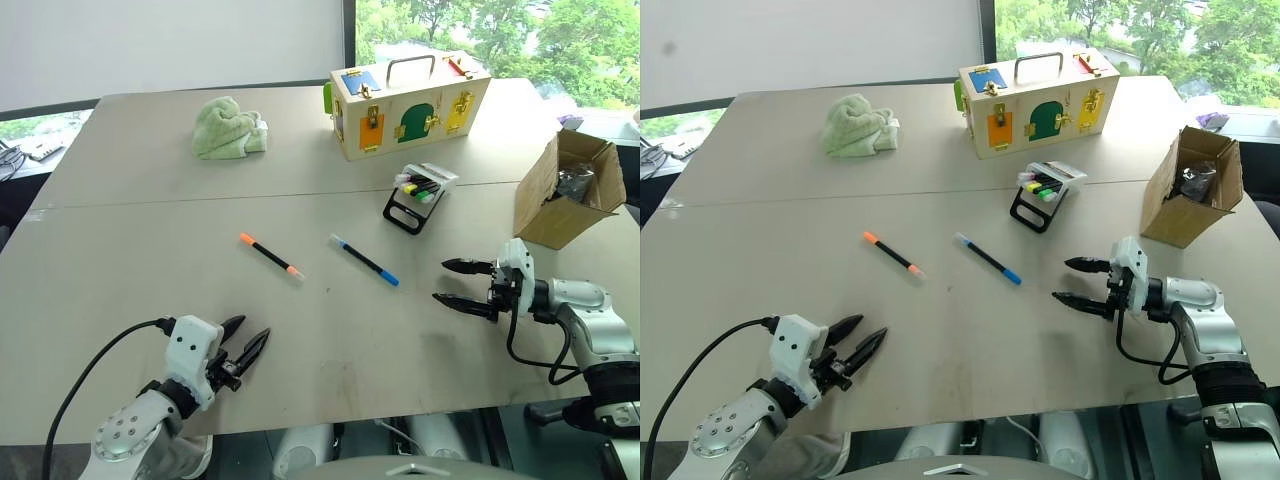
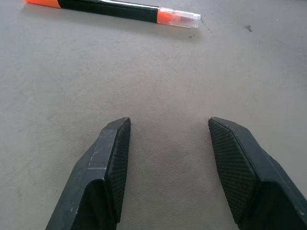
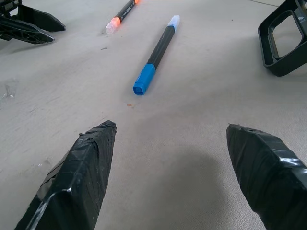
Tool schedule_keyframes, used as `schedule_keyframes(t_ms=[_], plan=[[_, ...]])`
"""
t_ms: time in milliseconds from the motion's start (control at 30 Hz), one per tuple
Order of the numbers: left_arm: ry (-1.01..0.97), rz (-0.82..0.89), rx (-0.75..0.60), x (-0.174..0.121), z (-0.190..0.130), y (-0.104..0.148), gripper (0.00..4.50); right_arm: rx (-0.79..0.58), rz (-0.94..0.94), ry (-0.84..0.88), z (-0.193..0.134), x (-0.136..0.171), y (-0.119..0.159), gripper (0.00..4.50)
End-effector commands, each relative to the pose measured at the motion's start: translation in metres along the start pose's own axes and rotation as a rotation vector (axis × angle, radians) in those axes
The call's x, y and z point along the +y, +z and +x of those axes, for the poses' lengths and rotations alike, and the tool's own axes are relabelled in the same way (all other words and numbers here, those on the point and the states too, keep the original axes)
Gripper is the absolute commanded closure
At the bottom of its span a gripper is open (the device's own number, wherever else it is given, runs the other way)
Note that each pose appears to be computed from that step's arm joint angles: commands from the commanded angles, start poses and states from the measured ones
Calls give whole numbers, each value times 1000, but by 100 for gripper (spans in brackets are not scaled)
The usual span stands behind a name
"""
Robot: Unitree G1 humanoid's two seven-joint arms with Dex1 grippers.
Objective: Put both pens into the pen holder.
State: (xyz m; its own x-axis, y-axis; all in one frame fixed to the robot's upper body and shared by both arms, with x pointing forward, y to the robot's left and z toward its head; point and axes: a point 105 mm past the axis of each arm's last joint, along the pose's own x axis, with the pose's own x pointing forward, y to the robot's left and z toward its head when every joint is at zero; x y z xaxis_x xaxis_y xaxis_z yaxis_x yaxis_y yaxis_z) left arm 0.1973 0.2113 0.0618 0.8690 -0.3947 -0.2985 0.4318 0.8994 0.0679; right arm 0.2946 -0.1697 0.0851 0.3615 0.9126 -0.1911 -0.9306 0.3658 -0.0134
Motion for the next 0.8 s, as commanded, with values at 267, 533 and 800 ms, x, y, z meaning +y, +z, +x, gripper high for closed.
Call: schedule_keyframes(t_ms=[267, 533, 800], plan=[[16, 19, -2, 6, -1, 2, 185, -29, -50, -6, 0, 1, 16, 60], [-6, 33, -12, 8, 4, 7, 185, -34, -61, -14, 0, 4, 17, 60], [-26, 46, -12, 11, 7, 9, 185, -37, -57, -35, -2, 8, 15, 60]])
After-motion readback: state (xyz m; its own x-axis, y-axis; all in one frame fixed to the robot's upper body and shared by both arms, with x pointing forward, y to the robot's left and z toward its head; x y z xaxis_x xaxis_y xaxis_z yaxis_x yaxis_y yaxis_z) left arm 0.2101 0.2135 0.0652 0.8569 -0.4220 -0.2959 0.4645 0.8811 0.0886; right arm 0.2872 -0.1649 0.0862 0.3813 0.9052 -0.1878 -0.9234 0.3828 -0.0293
